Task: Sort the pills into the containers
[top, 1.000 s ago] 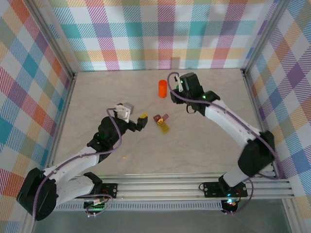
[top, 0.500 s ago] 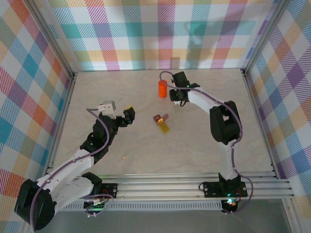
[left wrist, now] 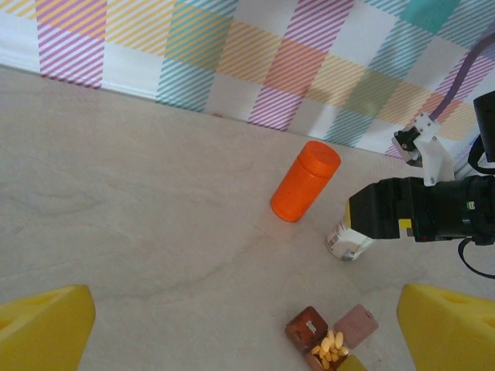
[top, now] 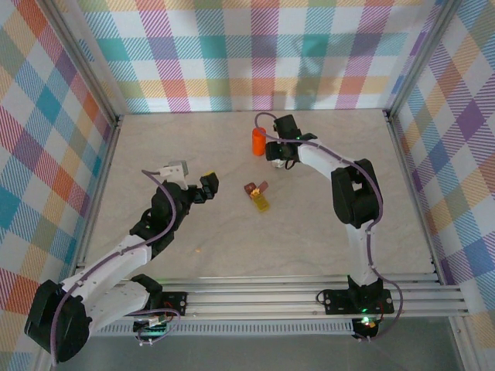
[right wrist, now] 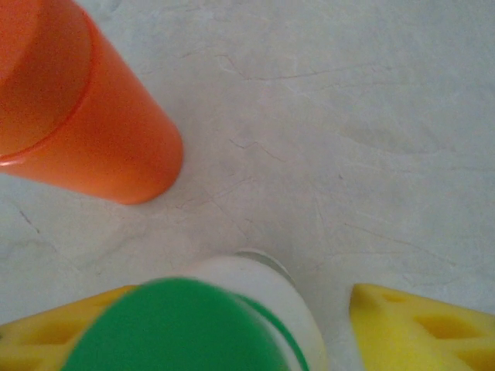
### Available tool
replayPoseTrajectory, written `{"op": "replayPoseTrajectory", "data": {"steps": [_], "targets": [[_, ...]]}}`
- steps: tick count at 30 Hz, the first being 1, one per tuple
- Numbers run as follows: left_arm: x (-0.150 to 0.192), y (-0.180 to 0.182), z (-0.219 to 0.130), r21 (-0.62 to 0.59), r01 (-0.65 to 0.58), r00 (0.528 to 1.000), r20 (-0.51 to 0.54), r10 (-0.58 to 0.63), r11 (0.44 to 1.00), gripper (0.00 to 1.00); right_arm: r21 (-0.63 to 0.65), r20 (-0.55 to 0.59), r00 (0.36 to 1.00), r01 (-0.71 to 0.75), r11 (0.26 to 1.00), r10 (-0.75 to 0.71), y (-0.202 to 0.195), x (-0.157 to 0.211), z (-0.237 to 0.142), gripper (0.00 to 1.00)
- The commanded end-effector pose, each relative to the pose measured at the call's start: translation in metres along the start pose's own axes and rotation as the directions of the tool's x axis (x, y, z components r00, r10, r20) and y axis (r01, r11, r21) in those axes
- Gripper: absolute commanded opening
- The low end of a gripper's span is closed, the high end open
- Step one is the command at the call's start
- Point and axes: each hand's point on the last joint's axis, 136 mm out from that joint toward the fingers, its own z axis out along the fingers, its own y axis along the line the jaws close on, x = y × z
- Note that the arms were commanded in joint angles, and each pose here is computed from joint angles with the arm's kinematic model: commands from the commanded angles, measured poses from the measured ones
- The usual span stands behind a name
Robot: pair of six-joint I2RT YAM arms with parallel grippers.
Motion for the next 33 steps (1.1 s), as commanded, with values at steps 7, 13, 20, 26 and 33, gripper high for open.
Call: {"op": "replayPoseTrajectory", "data": {"steps": [7, 13, 20, 26, 33], "targets": [[-0.024, -0.017, 0.006, 0.045, 0.061, 0.998, 0.021, -0.062, 0.997, 1.0, -0.123, 0.039, 0.998, -0.039, 0.992, 0.044, 0.013, -0.017, -0.055, 0.8], [-0.028, -0.045, 0.042, 0.104, 0.105, 0.994, -0.051, -0.1, 0.989, 0.98, -0.175, 0.086, 0.992, -0.081, 0.981, 0.097, 0.008, -0.033, -0.09, 0.8], [-0.006, -0.092, 0.123, 0.176, 0.219, 0.956, -0.237, -0.175, 0.96, 0.77, -0.308, 0.093, 0.975, -0.165, 0.937, 0.202, -0.009, -0.053, -0.078, 0.59], [0.017, -0.129, 0.178, 0.202, 0.286, 0.928, -0.303, -0.218, 0.937, 0.72, -0.376, 0.11, 0.966, -0.177, 0.91, 0.234, -0.017, -0.062, -0.057, 0.52], [0.056, -0.147, 0.224, 0.163, 0.294, 0.905, -0.364, -0.22, 0.942, 0.64, -0.417, 0.124, 0.964, -0.165, 0.894, 0.235, -0.014, -0.06, -0.041, 0.49]]}}
